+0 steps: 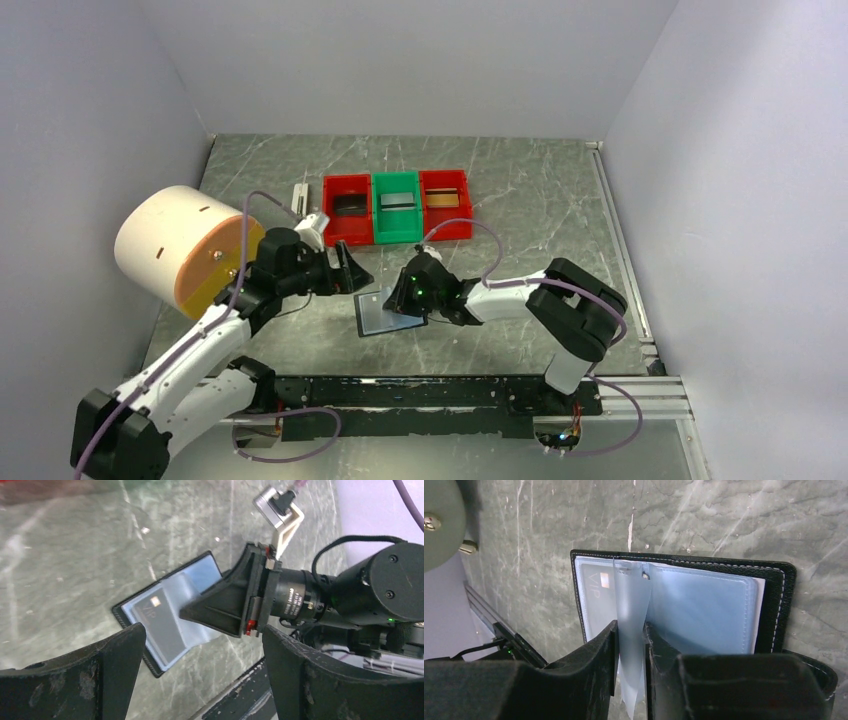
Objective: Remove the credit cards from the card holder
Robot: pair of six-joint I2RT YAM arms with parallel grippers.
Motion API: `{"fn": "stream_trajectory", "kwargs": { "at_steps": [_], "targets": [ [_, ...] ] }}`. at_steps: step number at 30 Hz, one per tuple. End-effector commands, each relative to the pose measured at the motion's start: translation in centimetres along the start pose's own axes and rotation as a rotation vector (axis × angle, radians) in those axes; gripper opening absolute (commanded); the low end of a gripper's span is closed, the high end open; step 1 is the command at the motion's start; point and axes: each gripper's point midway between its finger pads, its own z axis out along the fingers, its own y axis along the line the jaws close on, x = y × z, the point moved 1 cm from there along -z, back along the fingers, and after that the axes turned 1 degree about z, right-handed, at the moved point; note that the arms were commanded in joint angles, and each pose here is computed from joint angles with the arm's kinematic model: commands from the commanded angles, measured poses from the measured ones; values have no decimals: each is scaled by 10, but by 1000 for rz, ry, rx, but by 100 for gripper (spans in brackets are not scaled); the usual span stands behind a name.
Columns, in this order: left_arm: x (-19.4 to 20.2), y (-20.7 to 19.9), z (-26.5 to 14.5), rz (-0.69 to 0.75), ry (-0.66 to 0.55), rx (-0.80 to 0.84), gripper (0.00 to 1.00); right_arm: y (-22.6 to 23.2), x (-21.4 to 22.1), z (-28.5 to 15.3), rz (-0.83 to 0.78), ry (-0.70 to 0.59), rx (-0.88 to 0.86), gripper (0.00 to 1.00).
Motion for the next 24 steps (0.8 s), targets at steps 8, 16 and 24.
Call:
{"fn": "stream_trajectory", "kwargs": {
  "at_steps": [8,16,24],
  "targets": [
    [36,-31,44,-70,95,83,90,-27,17,-3,115,47,-17,26],
    [60,-15,65,-192,124,5,89,-28,19,-3,139,61,-36,26],
    [70,-8,75,-266,117,2,89,-30,19,-5,153,53,-50,27]
  ]
}}
